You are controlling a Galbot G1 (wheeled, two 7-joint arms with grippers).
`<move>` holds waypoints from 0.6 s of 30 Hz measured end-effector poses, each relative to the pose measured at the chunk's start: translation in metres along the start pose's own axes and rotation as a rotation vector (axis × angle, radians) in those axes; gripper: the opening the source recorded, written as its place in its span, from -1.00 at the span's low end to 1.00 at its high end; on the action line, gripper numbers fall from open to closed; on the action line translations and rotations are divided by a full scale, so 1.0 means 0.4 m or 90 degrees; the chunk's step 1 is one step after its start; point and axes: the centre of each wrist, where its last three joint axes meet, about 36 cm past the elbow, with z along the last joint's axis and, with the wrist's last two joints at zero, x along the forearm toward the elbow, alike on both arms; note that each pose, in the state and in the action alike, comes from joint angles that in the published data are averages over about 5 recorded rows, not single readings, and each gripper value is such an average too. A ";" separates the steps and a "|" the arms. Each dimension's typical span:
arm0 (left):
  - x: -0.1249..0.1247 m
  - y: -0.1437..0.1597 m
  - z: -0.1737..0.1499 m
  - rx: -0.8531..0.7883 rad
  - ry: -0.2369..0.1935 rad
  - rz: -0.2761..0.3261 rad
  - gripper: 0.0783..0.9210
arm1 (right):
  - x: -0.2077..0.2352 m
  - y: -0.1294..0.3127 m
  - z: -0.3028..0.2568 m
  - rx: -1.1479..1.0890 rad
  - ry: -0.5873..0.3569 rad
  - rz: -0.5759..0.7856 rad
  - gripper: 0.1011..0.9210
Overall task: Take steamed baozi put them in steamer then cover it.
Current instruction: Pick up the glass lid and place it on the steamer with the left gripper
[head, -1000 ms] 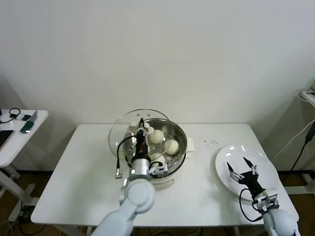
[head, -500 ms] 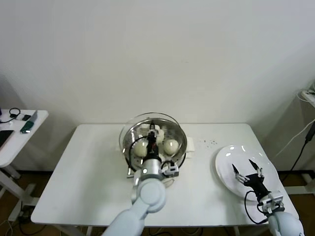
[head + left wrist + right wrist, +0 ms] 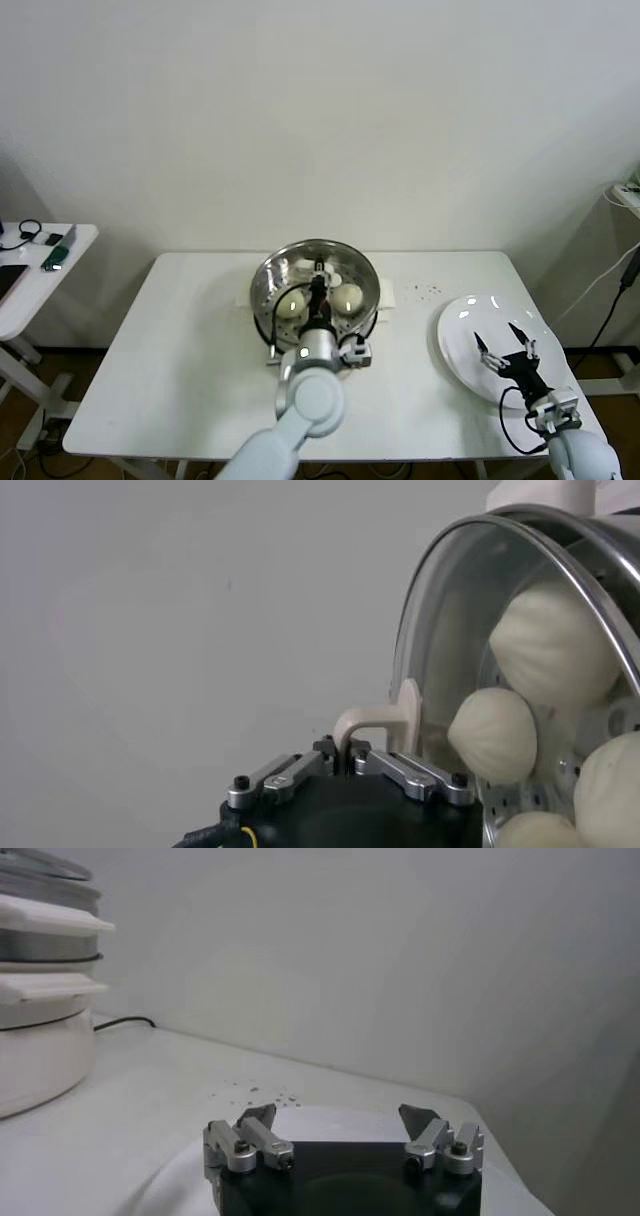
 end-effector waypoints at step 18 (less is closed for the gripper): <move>-0.014 -0.005 -0.004 -0.008 -0.005 0.006 -0.82 | 0.010 -0.003 0.003 0.000 -0.001 0.004 0.76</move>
